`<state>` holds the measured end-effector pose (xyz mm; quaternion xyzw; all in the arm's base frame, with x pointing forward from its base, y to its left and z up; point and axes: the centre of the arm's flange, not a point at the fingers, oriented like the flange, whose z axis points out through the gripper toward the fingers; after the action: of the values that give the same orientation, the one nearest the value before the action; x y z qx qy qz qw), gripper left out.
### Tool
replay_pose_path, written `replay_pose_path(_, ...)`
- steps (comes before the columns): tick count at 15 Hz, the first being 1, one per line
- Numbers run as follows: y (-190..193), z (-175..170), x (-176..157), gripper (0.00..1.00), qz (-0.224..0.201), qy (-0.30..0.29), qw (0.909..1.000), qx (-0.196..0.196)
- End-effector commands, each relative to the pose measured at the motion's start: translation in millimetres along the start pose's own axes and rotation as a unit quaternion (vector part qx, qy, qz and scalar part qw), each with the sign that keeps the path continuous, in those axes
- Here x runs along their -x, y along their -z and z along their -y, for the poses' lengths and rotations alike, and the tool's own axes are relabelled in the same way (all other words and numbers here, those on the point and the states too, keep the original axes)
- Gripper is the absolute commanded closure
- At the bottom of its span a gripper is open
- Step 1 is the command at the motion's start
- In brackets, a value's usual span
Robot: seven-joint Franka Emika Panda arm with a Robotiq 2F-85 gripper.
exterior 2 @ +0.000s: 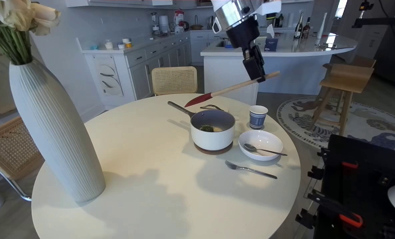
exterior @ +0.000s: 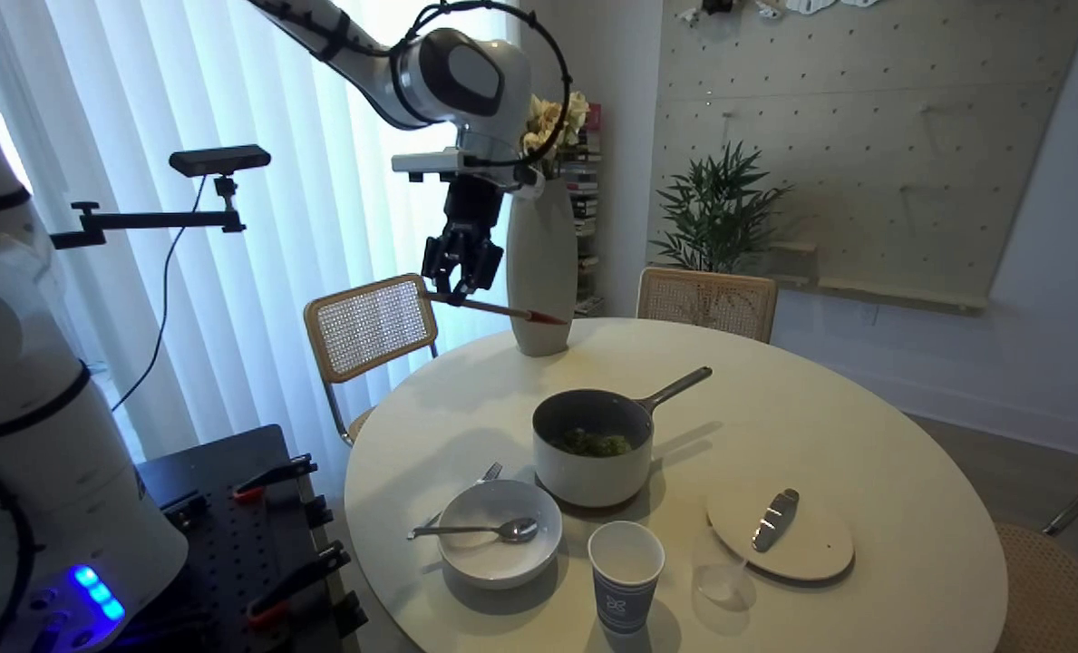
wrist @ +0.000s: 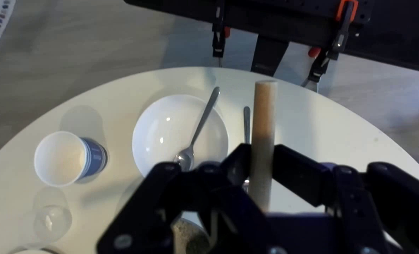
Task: Pick the spatula on the table and put it in the pot
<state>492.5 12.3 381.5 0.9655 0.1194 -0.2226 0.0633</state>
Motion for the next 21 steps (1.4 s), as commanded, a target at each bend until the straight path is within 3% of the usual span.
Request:
replay_pose_path(1,11,-28,22,0.94,0.038,0.001,0.9993,-0.006)
replay_pose_path(8,-23,-64,24,0.94,0.081,-0.011,0.9951,-0.055)
replay_pose_path(16,-80,-79,6,0.94,0.117,-0.029,0.9899,-0.075)
replay_pose_path(21,-102,-88,-8,0.94,0.116,-0.037,0.989,-0.083)
